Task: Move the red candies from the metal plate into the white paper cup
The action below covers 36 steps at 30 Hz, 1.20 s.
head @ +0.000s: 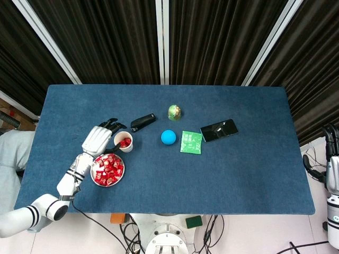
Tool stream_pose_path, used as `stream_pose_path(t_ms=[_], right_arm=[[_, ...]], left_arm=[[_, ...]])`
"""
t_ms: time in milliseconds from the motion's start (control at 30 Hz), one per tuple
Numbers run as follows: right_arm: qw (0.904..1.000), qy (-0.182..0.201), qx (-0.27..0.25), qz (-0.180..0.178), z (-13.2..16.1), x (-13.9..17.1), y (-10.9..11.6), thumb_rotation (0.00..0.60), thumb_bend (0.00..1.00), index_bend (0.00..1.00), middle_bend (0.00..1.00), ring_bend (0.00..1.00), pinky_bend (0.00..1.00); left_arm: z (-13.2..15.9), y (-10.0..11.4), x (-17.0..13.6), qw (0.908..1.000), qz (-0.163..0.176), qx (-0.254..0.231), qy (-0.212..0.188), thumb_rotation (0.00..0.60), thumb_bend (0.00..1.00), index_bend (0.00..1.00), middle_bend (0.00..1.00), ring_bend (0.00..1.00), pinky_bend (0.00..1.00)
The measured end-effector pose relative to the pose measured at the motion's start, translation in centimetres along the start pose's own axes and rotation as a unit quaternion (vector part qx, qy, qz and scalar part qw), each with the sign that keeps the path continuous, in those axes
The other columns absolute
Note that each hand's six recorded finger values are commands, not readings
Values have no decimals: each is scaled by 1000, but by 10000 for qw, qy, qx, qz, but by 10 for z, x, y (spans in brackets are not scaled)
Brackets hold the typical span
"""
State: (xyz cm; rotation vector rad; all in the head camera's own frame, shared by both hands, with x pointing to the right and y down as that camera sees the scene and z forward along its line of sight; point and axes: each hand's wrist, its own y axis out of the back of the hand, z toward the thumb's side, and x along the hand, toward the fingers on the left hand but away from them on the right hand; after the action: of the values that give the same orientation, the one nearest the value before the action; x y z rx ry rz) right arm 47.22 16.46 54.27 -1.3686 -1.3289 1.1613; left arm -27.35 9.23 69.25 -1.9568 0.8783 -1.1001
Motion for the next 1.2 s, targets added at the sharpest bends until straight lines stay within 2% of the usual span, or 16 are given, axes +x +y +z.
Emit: stream_pose_path(t_ms=[233, 433, 567, 733, 967, 1200], right_arm=[[10000, 35, -4, -32, 2, -1, 3, 600, 339, 0, 0, 0, 0], [10000, 34, -10, -27, 3, 0, 3, 600, 339, 0, 0, 0, 0], [10000, 49, -6, 2, 4, 1, 1, 600, 338, 0, 0, 0, 0], [9999, 105, -2, 10, 8, 1, 0, 600, 339, 0, 0, 0, 0], [9999, 107, 34, 9, 10, 3, 3, 600, 339, 0, 0, 0, 0], [9999, 107, 33, 60, 11, 2, -1, 600, 338, 0, 0, 0, 0]], left_arm=[[-9, 12, -25, 9998, 31, 202, 76, 600, 308, 263, 252, 117, 277], [-37, 14, -74, 9968, -425, 460, 496, 600, 309, 260, 233, 107, 266], [-48, 8, -106, 9949, -544, 482, 694, 600, 308, 286, 238, 107, 266], [-53, -3, -112, 9947, -572, 560, 645, 600, 308, 302, 244, 107, 268], [-58, -33, -109, 9946, -760, 461, 527, 600, 307, 302, 245, 107, 272], [-61, -45, -106, 9945, -784, 509, 471, 600, 309, 303, 246, 107, 272]])
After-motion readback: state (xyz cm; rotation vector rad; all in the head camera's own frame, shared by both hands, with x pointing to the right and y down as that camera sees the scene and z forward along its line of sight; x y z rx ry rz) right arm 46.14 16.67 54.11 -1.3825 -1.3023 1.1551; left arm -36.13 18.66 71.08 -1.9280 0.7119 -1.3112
